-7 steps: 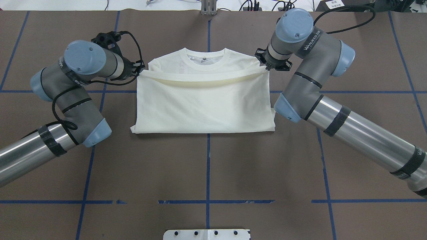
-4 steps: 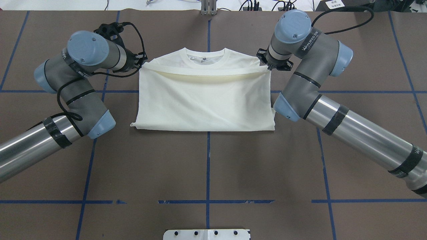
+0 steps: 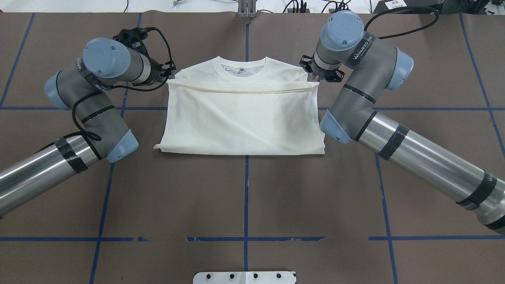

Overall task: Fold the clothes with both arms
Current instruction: 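Lift the hem with both grippers and fold it toward the collar, then release the hem and move the right gripper to the folded shirt's near corner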

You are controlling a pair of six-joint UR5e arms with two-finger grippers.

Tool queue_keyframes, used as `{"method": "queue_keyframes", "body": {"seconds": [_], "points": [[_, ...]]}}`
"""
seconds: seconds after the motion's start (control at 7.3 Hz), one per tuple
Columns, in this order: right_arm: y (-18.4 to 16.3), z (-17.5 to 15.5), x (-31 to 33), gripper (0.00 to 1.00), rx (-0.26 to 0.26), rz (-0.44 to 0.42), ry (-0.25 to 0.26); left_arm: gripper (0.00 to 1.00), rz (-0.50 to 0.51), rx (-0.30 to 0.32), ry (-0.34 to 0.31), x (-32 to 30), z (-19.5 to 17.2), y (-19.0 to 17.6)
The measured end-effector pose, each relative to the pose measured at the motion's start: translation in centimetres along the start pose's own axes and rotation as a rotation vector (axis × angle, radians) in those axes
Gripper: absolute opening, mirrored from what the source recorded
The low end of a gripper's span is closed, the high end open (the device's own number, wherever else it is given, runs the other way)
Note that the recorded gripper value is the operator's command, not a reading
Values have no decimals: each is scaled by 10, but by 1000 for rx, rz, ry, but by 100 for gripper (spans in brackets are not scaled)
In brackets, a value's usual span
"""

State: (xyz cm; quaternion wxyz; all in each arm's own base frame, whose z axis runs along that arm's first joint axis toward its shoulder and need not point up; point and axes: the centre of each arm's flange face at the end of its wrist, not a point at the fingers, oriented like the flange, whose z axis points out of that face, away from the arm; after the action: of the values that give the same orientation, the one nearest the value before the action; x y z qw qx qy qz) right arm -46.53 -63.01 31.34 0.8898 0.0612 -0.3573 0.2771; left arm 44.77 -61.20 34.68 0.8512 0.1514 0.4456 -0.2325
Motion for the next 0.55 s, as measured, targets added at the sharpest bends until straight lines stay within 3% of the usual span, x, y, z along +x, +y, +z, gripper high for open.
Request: {"method": "queue_keyframes", "body": {"seconds": [0.27,0.55], "points": [[10,-20,2,53,3,4,-44,50,1,4,38,9,-15,-2],[70,-39,49,57,-53,42,-90,50,3,13,90,17,-43,-2]]}}
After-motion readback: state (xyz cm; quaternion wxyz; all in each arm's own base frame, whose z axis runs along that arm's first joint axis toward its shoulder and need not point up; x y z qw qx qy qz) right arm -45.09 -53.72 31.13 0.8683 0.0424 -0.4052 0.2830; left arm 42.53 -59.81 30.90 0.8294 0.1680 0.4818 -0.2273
